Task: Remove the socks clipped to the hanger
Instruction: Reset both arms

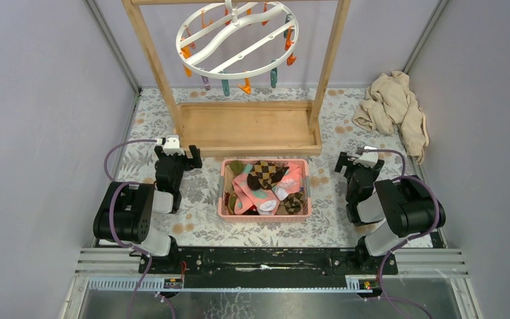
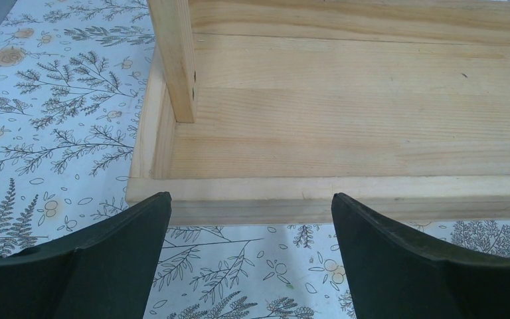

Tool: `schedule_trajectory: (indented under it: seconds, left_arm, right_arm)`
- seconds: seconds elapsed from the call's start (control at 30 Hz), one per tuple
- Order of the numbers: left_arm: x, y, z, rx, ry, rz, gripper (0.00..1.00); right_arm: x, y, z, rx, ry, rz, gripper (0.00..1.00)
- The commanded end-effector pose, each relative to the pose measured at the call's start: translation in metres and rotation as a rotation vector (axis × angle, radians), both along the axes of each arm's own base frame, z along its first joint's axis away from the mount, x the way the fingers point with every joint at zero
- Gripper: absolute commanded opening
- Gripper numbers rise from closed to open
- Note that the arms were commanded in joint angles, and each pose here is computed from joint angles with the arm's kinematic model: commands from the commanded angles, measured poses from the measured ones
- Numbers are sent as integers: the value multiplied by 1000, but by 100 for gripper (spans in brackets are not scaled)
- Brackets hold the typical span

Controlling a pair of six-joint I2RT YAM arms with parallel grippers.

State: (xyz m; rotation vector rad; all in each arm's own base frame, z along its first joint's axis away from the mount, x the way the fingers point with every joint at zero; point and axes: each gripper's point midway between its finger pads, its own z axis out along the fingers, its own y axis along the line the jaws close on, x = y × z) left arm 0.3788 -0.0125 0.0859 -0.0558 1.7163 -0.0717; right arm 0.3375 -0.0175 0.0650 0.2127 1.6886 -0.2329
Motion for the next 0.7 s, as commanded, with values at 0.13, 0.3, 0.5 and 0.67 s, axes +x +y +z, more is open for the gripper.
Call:
schedule_trajectory:
  seconds: [0.13,0.3,0.5,0.67]
  left_arm:
    - [4,5,13,19,-60,11,98]
    - [4,5,13,21,-57,13,98]
    - [4,5,13,21,-57,13,98]
    - [4,5,13,23,-58,13,98]
  right_arm:
    - [28,-1,7,11,31,8,100]
    - [32,-3,3,21,61,15,100]
    - [33,-4,3,22,60,16,100]
    - [32,-4,7,24,38,18,100]
